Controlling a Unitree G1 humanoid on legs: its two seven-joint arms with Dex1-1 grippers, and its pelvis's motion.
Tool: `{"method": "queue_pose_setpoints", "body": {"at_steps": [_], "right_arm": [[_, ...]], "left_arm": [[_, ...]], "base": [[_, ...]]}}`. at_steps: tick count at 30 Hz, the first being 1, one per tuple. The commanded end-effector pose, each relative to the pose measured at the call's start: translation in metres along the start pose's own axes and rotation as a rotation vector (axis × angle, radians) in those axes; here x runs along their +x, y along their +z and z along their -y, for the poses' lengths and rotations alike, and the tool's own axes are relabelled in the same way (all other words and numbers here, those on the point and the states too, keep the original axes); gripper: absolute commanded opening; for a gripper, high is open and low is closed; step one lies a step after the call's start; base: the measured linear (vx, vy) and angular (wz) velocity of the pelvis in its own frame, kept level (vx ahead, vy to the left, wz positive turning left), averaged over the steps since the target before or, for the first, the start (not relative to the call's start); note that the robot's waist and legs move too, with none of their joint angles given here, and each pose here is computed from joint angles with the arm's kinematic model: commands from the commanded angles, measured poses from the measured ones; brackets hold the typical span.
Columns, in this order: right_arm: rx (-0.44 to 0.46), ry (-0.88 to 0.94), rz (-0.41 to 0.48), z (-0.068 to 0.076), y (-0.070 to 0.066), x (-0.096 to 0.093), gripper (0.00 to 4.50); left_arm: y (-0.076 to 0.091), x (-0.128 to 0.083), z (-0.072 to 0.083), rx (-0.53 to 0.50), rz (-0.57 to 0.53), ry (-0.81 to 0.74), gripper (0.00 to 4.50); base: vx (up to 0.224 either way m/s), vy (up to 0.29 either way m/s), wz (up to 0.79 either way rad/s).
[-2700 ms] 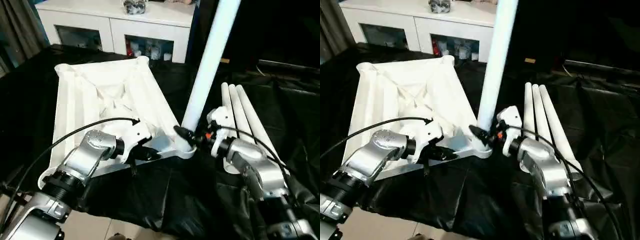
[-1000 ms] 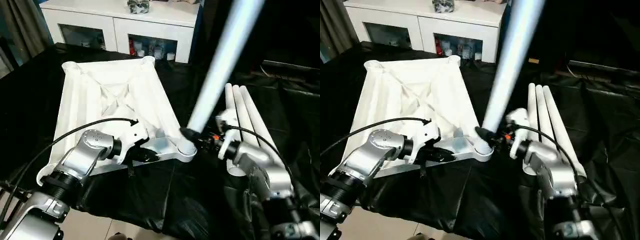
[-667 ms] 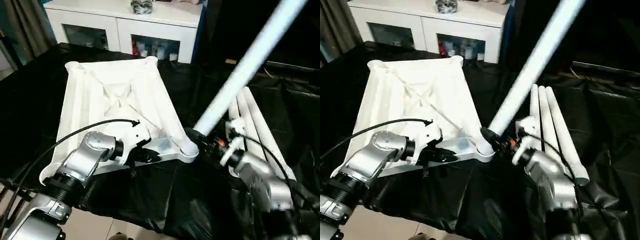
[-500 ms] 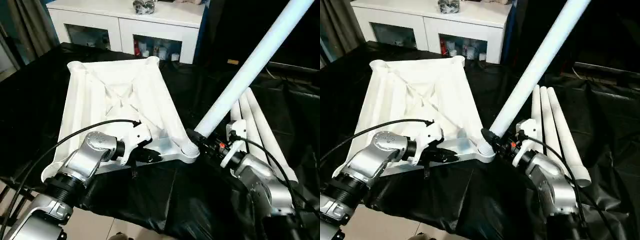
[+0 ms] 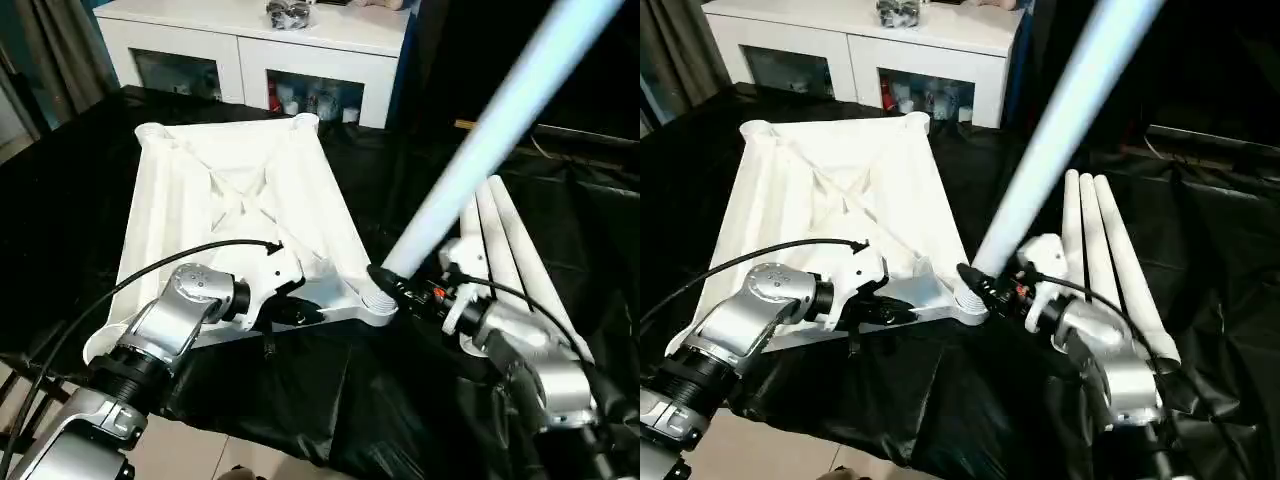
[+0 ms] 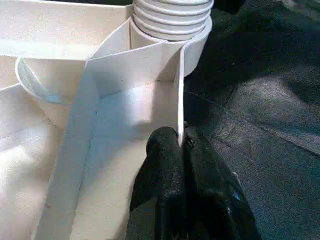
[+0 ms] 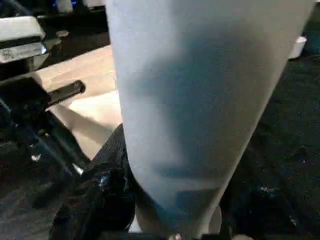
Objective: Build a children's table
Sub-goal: Insert table leg to table base
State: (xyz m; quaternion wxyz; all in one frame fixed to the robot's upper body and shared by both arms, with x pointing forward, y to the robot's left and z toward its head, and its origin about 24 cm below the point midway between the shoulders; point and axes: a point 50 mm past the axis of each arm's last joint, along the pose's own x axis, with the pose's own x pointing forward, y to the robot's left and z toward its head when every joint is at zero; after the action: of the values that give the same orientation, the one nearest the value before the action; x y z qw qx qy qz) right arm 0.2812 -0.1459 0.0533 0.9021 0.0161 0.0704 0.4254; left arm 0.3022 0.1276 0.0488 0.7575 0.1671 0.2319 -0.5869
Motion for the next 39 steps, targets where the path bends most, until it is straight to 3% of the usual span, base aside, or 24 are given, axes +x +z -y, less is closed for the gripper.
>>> {"method": "queue_pose_setpoints", "body": {"at_steps": [1,17,22,35,39], "right_arm": [[0.085,0.101,-0.178,-0.015,-0.035,0.001,1.88],[0.102,0.231,-0.288,-0.012,-0.045,0.007,1.88],[0.092,0.331,-0.316,-0.017,-0.045,0.009,1.88],[0.107,0.504,-0.328,-0.033,-0.045,0.004,1.88],[0.1,0.462,-0.318,-0.03,-0.046,0.007,1.88]], "left_arm": [[0.005,-0.003,-0.006,0.009,0.023,0.042,0.0],[0.016,-0.004,0.0,0.119,0.008,-0.134,0.0],[0.018,-0.006,-0.001,0.16,-0.02,-0.187,0.0],[0.017,-0.012,-0.006,0.175,-0.049,-0.207,0.0],[0.018,-0.011,-0.01,0.148,-0.034,-0.161,0.0]], "base": [[0.0,0.0,0.0],[0.0,0.0,0.0],[0.0,0.0,0.0],[0.0,0.0,0.0],[0.0,0.0,0.0]]}}
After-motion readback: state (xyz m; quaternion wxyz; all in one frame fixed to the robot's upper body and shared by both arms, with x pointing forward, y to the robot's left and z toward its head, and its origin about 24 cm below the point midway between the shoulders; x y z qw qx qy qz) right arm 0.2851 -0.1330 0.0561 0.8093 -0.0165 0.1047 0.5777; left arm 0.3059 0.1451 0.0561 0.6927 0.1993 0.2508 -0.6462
